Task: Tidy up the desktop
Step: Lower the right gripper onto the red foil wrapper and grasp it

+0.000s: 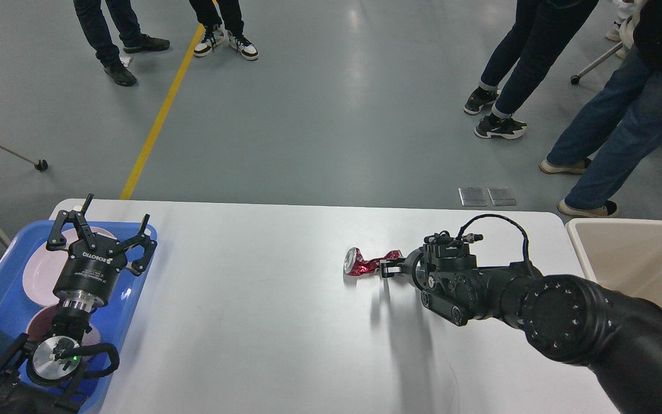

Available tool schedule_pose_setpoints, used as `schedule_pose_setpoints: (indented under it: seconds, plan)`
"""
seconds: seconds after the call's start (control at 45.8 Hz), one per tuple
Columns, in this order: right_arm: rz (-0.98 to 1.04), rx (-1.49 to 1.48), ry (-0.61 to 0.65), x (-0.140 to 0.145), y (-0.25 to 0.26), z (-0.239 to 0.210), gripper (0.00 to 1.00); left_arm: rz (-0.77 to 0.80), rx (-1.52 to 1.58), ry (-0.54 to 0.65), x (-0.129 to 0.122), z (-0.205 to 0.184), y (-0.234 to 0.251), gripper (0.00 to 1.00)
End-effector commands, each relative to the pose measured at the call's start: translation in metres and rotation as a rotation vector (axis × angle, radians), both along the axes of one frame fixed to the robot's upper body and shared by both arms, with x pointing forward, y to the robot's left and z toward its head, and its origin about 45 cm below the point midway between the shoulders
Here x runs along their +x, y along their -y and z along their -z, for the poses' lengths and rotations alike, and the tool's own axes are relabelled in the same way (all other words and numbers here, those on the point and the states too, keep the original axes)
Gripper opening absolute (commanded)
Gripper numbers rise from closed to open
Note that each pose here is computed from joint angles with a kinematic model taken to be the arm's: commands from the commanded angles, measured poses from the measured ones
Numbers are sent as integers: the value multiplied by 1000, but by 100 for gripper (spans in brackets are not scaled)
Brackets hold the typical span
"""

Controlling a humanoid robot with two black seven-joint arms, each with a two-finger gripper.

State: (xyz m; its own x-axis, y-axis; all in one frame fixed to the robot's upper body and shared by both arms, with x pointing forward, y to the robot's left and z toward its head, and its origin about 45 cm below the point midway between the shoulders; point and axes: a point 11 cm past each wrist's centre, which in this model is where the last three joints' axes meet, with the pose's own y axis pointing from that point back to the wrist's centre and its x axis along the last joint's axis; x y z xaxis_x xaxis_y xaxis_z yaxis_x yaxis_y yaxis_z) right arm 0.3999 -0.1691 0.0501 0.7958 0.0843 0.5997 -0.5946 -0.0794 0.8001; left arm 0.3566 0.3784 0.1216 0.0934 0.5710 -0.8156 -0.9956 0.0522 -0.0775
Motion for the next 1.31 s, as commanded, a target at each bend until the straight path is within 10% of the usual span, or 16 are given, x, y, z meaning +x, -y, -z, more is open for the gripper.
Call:
schedule_pose_setpoints:
  seconds: [0.0,0.218,1.288]
  plan:
    - [2,0,-2,0,0,0,43,0,-1,0,0,0,0,96]
    - [6,-4,-17,-5,0,4,0,0,-1,2,1,-1,0,96]
    - [36,27,-33,-7,-3,5,0,-1,0,0,0,0,0,96]
